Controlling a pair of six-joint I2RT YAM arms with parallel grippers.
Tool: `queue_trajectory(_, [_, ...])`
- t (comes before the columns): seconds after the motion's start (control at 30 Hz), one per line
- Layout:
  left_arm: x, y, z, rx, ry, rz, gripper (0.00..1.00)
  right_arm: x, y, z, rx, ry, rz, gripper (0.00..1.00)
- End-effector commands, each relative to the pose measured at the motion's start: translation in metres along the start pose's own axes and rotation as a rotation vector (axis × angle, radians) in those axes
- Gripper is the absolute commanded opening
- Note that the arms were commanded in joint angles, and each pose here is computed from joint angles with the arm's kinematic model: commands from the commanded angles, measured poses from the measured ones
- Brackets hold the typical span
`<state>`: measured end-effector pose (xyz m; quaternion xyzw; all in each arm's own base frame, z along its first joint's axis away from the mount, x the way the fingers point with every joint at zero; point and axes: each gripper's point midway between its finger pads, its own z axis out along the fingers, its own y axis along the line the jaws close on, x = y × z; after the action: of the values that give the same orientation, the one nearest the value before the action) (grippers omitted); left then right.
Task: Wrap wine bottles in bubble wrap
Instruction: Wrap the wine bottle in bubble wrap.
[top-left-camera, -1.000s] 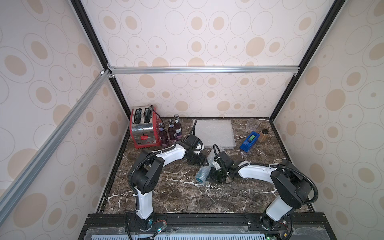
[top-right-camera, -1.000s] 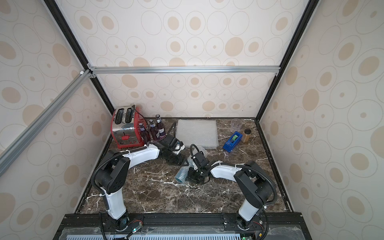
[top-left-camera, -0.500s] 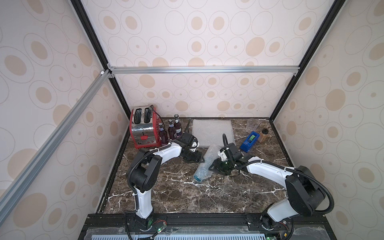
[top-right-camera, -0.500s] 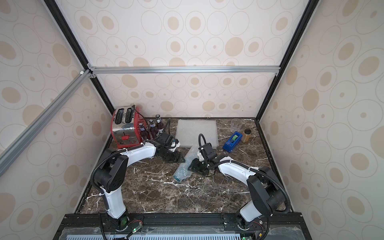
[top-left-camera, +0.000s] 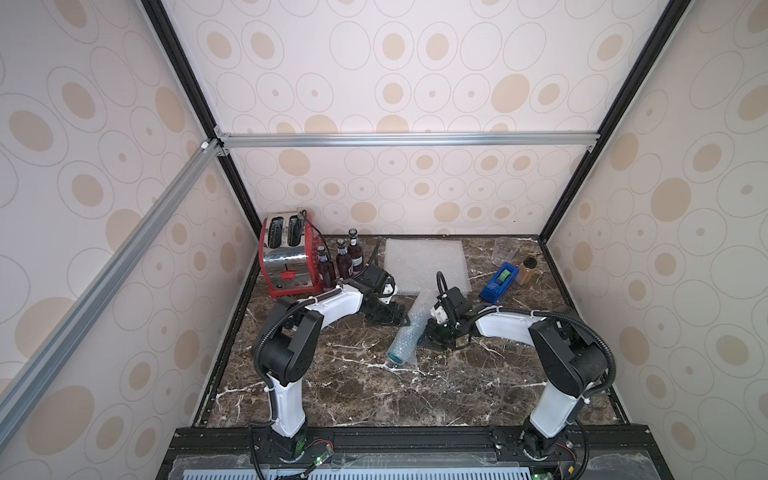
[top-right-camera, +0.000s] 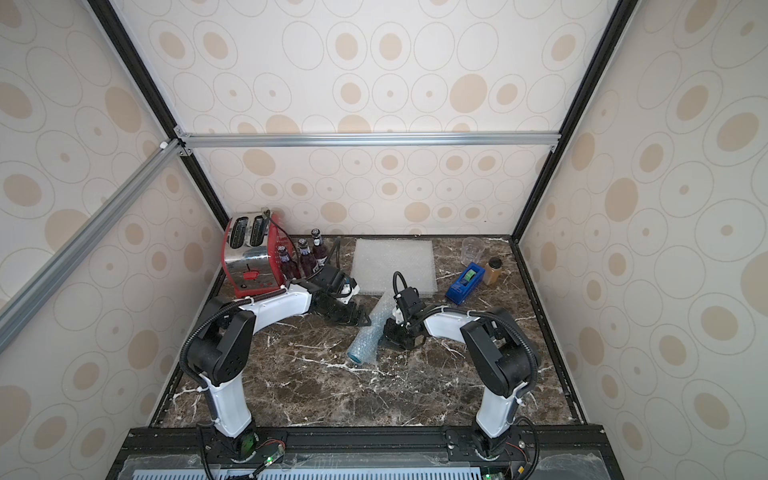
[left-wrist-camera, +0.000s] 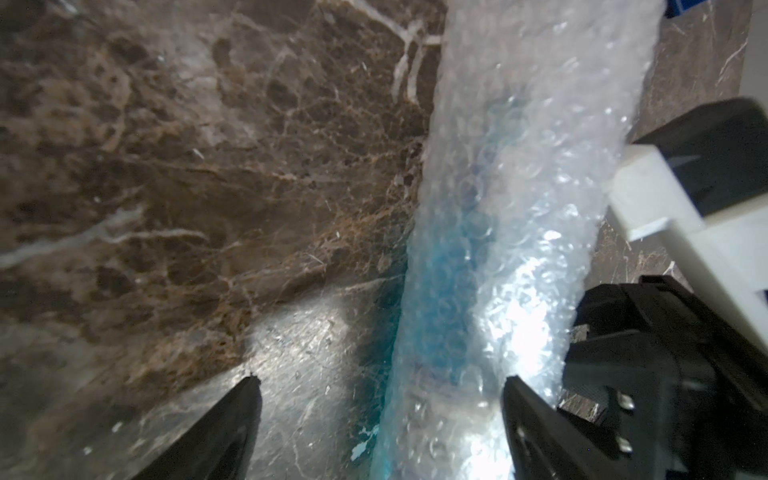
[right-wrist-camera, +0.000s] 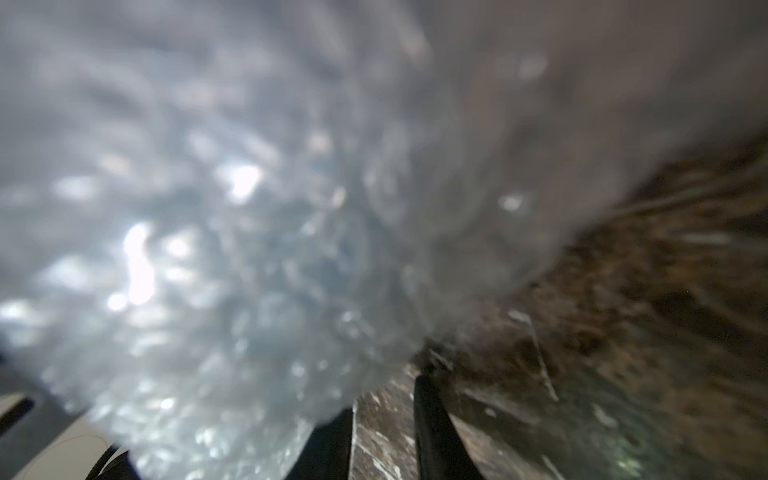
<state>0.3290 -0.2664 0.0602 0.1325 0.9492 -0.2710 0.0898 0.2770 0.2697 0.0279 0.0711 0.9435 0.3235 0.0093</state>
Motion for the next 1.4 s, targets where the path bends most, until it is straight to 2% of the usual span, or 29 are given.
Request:
queue_trajectory(0.0, [-0.002, -0.012, -0.031, 0.001, -0.042, 0.073, 0.92, -0.012, 0.018, 0.0, -0.042, -0.022, -0.022, 0.28])
queue_trajectory(0.1, [0.01, -0.01, -0.04, -0.024, -0.024, 0.105, 0.95, -0.013, 0.025, 0.0, -0.051, -0.014, -0.021, 0.28])
queue_trajectory(0.17, [0.029, -0.004, -0.04, -0.045, 0.074, 0.108, 0.96, -0.015, 0.033, -0.002, -0.06, -0.021, -0.041, 0.28])
queue_trajectory(0.23, [0.038, 0.003, -0.034, -0.067, 0.126, 0.104, 0.99, -0.018, 0.038, 0.0, -0.056, -0.018, -0.059, 0.28])
queue_trajectory(0.37, [0.04, 0.016, -0.021, -0.094, 0.117, 0.091, 0.98, -0.02, 0.038, 0.008, -0.053, -0.01, -0.042, 0.28])
queue_trajectory(0.47, [0.045, 0.027, -0.012, -0.133, 0.138, 0.077, 0.86, -0.02, 0.038, 0.011, -0.049, -0.005, -0.043, 0.28])
queue_trajectory(0.6, [0.049, 0.029, -0.01, -0.134, 0.143, 0.079, 0.65, -0.018, 0.04, 0.008, -0.053, -0.011, -0.048, 0.28])
queue_trajectory(0.73, [0.049, 0.03, -0.011, -0.138, 0.141, 0.071, 0.62, -0.02, 0.043, 0.006, -0.052, -0.016, -0.048, 0.28])
queue_trajectory(1.03, [0.029, 0.016, -0.037, -0.154, 0.08, 0.137, 0.72, -0.016, 0.055, 0.001, -0.07, -0.017, -0.064, 0.28])
queue_trajectory(1.23, [0.026, 0.012, -0.05, -0.162, 0.051, 0.172, 0.57, -0.016, 0.065, 0.0, -0.079, -0.017, -0.081, 0.28])
queue_trajectory(1.37, [0.024, 0.011, -0.057, -0.178, 0.032, 0.203, 0.4, -0.019, 0.067, 0.001, -0.08, -0.02, -0.091, 0.28])
